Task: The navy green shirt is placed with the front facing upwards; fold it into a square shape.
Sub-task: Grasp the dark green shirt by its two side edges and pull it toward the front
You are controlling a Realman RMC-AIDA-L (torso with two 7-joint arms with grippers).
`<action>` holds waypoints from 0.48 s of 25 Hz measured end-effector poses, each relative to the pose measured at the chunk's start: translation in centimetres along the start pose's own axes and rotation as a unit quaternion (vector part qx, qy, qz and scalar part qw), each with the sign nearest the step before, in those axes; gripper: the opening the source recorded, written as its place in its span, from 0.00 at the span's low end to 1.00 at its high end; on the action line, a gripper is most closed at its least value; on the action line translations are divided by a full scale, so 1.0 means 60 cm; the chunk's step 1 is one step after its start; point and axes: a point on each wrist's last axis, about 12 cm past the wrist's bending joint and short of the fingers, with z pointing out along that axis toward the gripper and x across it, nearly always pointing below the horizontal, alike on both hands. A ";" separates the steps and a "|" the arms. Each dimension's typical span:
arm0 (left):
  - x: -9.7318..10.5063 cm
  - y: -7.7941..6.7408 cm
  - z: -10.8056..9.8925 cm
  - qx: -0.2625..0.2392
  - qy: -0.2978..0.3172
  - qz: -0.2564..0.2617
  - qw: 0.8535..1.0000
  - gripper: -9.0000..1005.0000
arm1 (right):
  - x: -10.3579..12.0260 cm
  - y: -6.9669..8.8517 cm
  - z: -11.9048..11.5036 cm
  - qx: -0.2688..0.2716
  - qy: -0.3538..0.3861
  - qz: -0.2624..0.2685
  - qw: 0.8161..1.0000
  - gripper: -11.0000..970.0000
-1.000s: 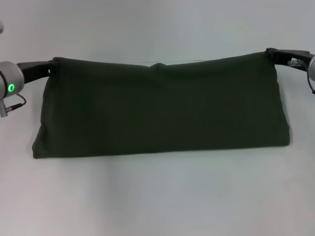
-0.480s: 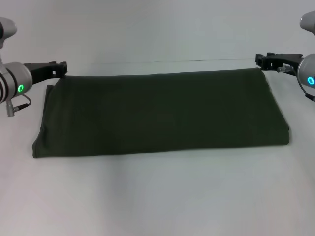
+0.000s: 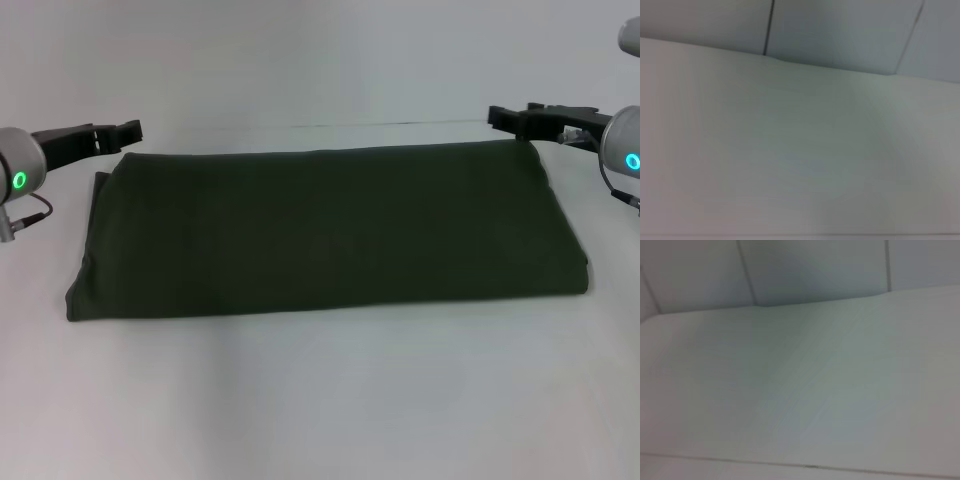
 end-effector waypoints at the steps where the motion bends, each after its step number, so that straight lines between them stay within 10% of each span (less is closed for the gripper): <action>1: 0.000 0.001 -0.005 0.010 -0.001 -0.003 1.000 0.45 | 0.001 0.001 -0.004 -0.011 0.000 0.000 1.000 0.57; 4: 0.006 0.006 -0.027 0.049 -0.007 -0.022 0.999 0.71 | 0.007 0.008 -0.022 -0.065 -0.003 -0.008 0.998 0.65; 12: 0.026 0.027 -0.095 0.150 -0.036 -0.092 0.984 0.93 | 0.042 0.024 -0.110 -0.240 -0.067 -0.044 0.967 0.65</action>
